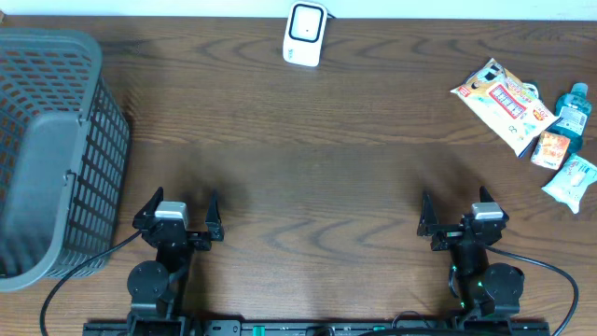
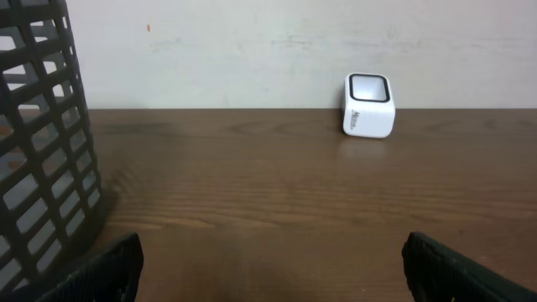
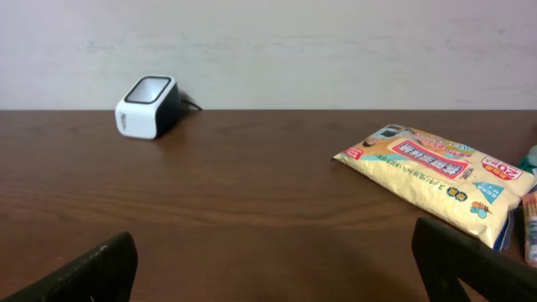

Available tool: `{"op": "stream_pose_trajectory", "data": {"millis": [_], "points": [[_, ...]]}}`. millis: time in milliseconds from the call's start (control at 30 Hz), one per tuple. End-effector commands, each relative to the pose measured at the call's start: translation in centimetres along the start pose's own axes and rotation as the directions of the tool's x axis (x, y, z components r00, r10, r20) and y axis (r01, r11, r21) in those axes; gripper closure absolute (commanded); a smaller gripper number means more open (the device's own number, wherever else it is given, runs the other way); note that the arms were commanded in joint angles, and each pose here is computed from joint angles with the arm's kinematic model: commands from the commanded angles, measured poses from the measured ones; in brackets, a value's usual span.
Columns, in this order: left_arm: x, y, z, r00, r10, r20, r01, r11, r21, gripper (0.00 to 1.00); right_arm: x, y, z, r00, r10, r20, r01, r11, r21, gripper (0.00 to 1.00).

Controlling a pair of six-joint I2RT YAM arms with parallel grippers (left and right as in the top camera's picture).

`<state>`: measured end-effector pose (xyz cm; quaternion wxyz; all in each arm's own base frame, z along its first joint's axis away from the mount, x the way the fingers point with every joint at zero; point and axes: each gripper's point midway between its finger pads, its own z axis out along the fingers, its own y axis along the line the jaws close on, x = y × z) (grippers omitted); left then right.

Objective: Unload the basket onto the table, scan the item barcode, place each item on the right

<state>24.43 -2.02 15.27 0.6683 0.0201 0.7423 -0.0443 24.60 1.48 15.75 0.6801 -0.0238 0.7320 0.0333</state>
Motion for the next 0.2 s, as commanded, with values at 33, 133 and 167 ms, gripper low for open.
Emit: {"op": "stream_pose_trajectory", "data": {"millis": [33, 133, 167], "points": [[1.53, -0.09, 0.05, 0.999, 0.016, -0.048, -0.015, 1.000, 0.006, 0.02, -0.01, -0.26, -0.04, 1.000, 0.011, 0.002, -0.011, 1.000, 0.013, 0.01], [1.53, -0.09, 0.05, 0.999, 0.016, -0.048, -0.015, 1.000, 0.006, 0.02, -0.01, -0.26, -0.04, 1.000, 0.011, 0.002, -0.011, 1.000, 0.013, 0.01], [1.53, -0.09, 0.05, 0.999, 0.016, -0.048, -0.016, 1.000, 0.006, 0.02, -0.02, -0.26, -0.04, 1.000, 0.010, 0.003, -0.011, 1.000, 0.013, 0.01]]}}
